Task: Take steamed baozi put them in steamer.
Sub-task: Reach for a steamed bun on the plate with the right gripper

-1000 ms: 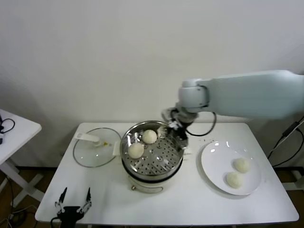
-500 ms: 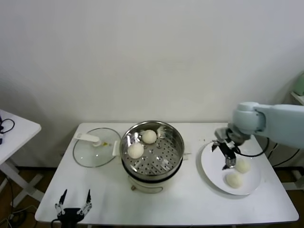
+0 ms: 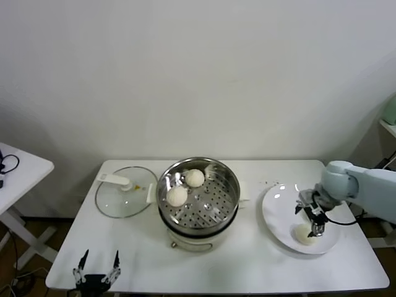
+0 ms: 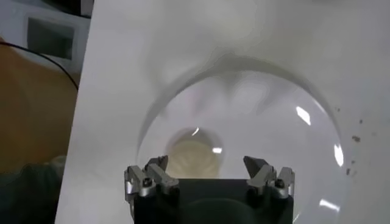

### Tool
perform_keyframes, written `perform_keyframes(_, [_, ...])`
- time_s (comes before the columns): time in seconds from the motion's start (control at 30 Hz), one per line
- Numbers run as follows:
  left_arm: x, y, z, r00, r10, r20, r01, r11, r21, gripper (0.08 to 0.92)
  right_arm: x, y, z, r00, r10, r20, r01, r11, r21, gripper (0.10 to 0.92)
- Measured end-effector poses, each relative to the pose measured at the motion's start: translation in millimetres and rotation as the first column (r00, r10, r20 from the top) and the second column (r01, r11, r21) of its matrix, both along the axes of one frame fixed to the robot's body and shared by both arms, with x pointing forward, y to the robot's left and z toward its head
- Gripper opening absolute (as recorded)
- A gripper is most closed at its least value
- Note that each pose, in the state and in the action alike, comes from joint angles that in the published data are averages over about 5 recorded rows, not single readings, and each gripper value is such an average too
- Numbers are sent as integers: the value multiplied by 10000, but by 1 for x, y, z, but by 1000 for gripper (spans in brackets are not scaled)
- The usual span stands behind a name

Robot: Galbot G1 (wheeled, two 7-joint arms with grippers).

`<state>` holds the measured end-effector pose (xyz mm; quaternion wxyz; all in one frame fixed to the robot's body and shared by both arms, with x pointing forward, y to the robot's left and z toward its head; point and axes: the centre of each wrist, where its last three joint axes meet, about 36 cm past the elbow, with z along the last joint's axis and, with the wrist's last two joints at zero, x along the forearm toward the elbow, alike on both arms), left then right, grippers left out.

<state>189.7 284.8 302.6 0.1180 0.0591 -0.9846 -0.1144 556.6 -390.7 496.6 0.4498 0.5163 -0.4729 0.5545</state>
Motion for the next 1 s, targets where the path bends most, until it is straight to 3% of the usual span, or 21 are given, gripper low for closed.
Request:
perform_keyframes(0.7, [0,-1,0,10000,-41,-56,42,10000,57,823,-7,-18,-36,9987,-473,172,476,9987,-165,809])
perform_keyframes(1.0, [0,-2,1,10000,-41,-15,41,10000,53,823,-9,-19,-35,9983,-576,104,576,9983,-26,634])
